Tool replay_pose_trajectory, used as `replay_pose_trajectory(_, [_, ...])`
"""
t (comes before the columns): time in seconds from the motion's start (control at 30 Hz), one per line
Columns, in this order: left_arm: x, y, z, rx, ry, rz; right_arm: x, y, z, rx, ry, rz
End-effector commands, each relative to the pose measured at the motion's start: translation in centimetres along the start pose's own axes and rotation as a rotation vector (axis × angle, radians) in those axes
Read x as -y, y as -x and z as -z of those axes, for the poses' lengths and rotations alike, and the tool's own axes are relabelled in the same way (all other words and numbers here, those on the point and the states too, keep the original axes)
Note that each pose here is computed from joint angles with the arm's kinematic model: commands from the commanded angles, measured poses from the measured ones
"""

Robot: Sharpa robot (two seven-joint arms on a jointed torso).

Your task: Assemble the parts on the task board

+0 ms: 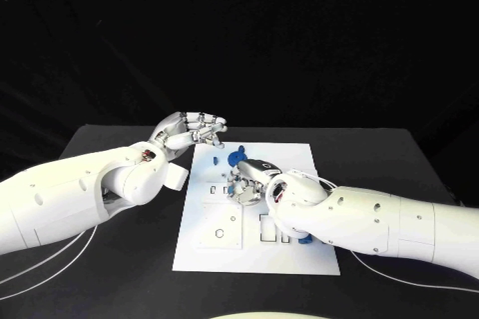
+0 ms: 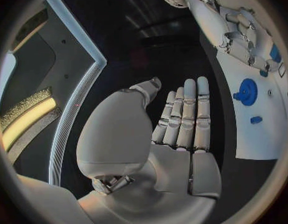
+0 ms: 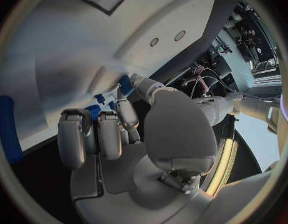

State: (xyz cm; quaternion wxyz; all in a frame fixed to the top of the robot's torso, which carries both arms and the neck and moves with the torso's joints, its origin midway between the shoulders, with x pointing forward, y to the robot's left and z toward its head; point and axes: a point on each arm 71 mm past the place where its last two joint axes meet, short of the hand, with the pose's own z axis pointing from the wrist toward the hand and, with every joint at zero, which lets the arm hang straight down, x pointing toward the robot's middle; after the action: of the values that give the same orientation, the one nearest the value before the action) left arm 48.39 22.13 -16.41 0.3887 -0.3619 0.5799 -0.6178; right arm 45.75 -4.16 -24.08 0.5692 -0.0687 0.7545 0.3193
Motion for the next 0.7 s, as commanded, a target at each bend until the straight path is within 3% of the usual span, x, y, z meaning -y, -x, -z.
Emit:
replay_pose_trajectory(0.03, [0.07, -0.2, -0.04, -0.019, -0.004, 0.008, 0.11, -0.37, 0.04, -0.024, -0.001, 0.006])
replay_pose_trajectory(0.7, [0.07, -0.06, -0.01, -0.014, -0.007, 0.005, -0.11, -0.26, 0.02, -0.006, 0.015, 0.002])
